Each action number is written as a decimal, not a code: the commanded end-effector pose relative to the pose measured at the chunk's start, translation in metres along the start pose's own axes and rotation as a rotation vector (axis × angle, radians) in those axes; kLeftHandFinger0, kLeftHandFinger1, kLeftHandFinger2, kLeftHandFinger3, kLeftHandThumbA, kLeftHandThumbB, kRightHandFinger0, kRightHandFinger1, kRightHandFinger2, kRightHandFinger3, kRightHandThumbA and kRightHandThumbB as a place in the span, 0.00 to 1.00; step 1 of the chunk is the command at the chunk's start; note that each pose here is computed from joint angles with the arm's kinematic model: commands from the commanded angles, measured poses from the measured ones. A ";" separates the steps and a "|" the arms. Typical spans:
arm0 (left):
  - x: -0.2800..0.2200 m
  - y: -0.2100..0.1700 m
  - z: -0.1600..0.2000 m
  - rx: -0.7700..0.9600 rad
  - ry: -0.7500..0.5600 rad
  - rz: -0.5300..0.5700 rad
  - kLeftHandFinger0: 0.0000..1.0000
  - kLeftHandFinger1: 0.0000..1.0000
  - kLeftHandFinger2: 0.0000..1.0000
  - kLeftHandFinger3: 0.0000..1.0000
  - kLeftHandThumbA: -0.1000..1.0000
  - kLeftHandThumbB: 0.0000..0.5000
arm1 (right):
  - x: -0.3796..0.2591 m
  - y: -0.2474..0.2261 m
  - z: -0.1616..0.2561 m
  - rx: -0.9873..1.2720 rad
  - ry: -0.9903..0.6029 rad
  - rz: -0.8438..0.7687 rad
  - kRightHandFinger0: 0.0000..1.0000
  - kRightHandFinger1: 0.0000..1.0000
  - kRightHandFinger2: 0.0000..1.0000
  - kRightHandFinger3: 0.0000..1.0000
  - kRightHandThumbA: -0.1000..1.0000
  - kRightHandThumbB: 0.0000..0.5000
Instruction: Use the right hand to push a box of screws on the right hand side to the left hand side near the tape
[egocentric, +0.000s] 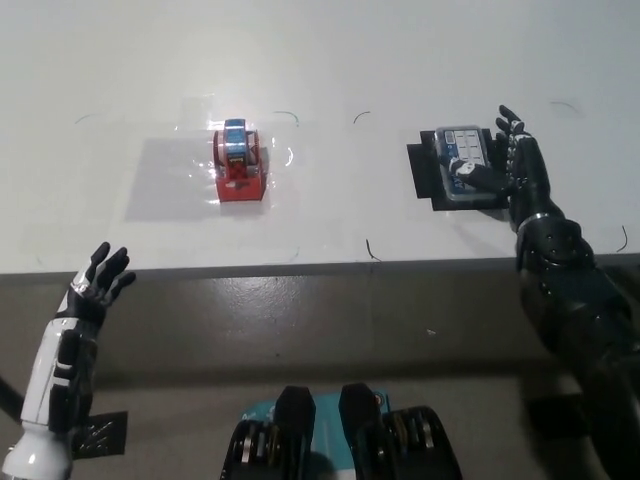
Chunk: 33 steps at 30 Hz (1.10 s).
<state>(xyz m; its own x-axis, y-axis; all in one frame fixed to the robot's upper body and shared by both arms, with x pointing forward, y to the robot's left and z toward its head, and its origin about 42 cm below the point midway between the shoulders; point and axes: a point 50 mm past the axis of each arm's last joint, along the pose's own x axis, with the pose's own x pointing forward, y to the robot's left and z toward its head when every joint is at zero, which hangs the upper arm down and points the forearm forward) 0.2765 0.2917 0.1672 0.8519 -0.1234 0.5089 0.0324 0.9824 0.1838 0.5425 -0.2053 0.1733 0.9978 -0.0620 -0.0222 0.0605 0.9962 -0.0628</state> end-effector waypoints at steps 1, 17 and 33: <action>0.012 0.008 0.015 0.006 -0.086 -0.003 1.00 1.00 1.00 1.00 1.00 0.21 | 0.002 0.037 0.015 0.077 -0.032 0.052 1.00 1.00 1.00 1.00 1.00 0.43; 0.018 0.011 0.023 -0.001 -0.095 0.006 1.00 1.00 1.00 1.00 1.00 0.25 | -0.002 0.092 0.039 0.324 -0.055 0.083 1.00 1.00 1.00 1.00 1.00 0.40; 0.018 0.010 0.028 0.013 -0.100 0.006 1.00 1.00 1.00 1.00 1.00 0.29 | -0.010 0.133 0.050 0.482 -0.049 0.166 1.00 1.00 1.00 1.00 1.00 0.63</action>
<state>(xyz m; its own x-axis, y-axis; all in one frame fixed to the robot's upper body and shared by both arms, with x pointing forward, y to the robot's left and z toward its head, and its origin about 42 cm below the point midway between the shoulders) 0.2768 0.2924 0.1849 0.8275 -0.1181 0.5489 0.0268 0.9848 0.1716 0.5314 -0.0977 0.1744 0.9982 0.0252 -0.0537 -0.0064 0.9457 0.3250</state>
